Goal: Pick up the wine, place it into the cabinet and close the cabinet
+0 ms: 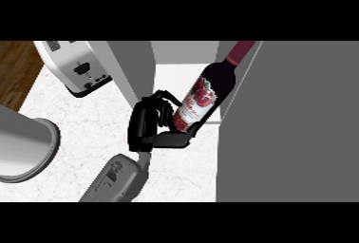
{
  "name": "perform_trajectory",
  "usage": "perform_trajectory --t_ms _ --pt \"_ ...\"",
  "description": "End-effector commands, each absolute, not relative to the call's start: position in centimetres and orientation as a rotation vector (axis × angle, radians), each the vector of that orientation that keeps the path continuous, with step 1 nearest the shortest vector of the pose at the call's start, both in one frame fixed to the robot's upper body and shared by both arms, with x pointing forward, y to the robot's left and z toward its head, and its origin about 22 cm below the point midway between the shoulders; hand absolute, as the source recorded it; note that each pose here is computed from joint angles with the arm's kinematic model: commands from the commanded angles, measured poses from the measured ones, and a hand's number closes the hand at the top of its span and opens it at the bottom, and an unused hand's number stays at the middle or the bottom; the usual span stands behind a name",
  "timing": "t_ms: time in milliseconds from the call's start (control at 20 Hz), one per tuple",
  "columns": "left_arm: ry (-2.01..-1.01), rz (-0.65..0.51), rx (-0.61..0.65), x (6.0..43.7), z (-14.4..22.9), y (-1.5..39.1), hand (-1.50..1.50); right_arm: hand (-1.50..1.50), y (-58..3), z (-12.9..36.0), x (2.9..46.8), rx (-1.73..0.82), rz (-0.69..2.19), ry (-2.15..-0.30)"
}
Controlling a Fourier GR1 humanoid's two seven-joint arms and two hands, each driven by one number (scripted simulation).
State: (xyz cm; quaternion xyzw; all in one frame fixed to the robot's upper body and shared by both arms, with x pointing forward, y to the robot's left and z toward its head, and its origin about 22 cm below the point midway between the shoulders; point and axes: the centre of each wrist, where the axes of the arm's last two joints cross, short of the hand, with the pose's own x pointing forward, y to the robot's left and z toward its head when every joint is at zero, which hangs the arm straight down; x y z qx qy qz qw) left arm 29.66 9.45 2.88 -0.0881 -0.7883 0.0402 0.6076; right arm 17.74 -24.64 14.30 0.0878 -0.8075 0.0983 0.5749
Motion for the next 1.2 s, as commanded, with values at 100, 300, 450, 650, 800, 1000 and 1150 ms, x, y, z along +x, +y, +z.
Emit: perform_trajectory --t_ms 100,300,450,650,800,1000,1150 --pt "-1.772 0.148 -0.146 30.9 1.7 7.4 1.50 -1.50 -24.2 13.4 16.5 0.215 0.223 -1.897" --pt "-1.761 0.113 -0.160 28.9 -0.4 6.7 1.50 -1.50 -25.6 15.6 16.2 0.206 0.227 -1.916" --pt "-1.766 0.147 -0.136 30.5 -2.0 8.2 1.50 -1.50 -24.5 15.0 17.9 0.213 0.231 -1.908" --pt "-1.716 0.137 -0.114 30.7 -2.8 8.6 1.50 -1.50 -23.1 15.8 16.0 0.213 0.239 -1.883" --pt "-1.732 0.161 -0.122 31.7 -3.1 8.4 1.50 -1.50 -24.1 14.2 16.6 0.219 0.229 -1.903" --pt "-1.720 0.222 -0.136 32.6 -4.9 9.5 1.50 -1.50 -23.1 14.0 17.7 0.235 0.225 -1.880" --pt "-1.698 0.283 -0.208 33.5 -5.3 10.8 1.50 -1.50 -23.9 13.9 16.2 0.244 0.236 -1.891"
